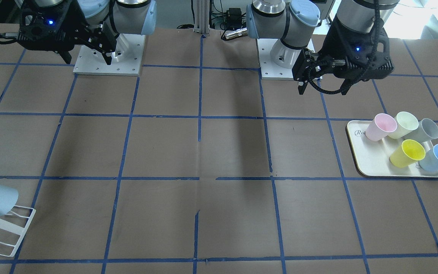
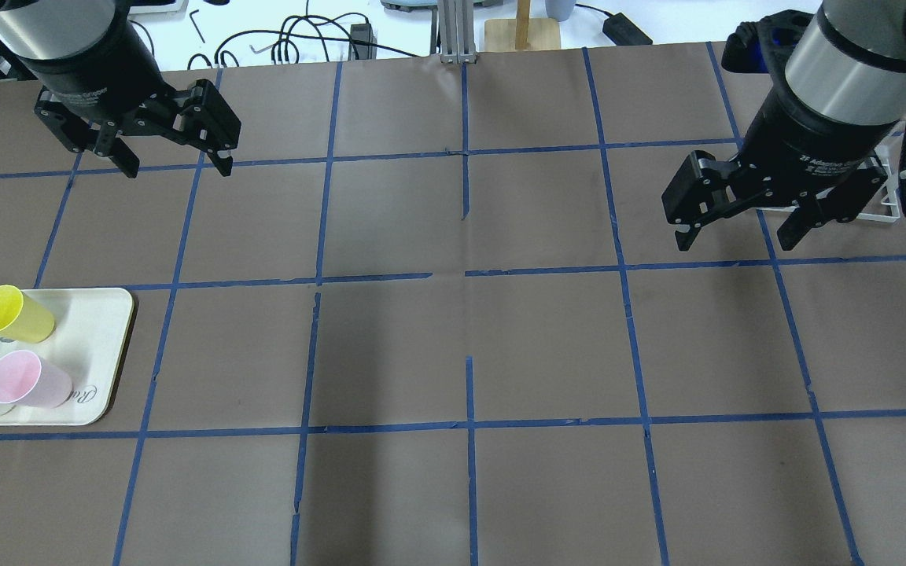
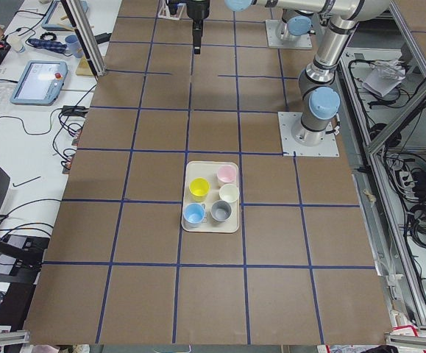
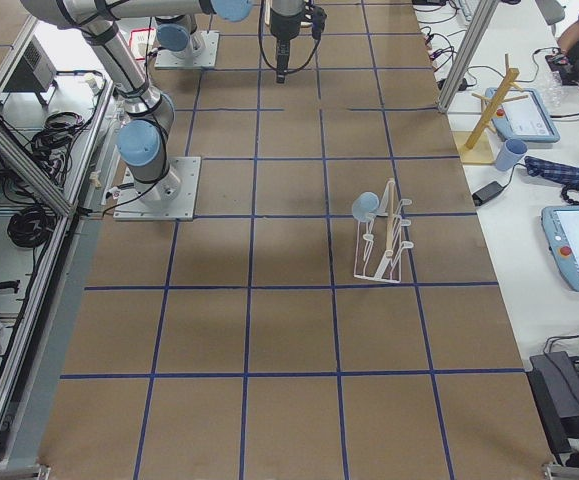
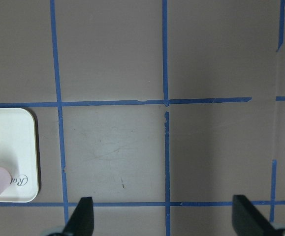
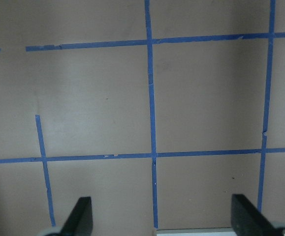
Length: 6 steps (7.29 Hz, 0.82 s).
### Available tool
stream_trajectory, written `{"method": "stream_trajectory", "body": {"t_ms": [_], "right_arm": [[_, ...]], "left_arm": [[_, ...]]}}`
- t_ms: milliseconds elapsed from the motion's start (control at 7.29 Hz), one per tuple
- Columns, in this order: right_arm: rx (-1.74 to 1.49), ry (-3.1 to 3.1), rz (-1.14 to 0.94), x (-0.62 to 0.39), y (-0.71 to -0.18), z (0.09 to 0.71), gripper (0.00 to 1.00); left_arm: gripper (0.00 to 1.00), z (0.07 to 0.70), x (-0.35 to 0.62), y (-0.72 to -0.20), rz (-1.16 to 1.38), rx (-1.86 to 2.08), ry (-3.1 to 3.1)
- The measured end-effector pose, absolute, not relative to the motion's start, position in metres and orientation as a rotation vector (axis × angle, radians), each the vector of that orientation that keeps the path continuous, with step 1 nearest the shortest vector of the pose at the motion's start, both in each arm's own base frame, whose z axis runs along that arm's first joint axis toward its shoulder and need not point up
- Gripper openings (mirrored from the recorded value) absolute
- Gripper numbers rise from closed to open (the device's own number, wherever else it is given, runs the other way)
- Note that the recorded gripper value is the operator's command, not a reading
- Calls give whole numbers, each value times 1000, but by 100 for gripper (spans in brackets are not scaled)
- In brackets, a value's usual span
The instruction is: Transfer IKEA cup to right arm and place on rack
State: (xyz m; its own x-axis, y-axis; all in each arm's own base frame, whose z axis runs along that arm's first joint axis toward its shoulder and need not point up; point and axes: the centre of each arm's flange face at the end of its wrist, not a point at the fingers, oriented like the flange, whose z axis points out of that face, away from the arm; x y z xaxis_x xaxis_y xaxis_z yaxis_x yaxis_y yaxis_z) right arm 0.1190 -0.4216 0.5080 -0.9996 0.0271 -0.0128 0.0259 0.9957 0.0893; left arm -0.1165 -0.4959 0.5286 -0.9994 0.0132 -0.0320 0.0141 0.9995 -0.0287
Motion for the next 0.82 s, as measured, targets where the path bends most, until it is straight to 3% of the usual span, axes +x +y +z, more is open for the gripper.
{"method": "stream_trajectory", "body": {"t_ms": [823], "right_arm": [[94,3139,101,118,-427,506,100]], "left_arm": [[100,530,-117,-495,-53,20,3110]]}}
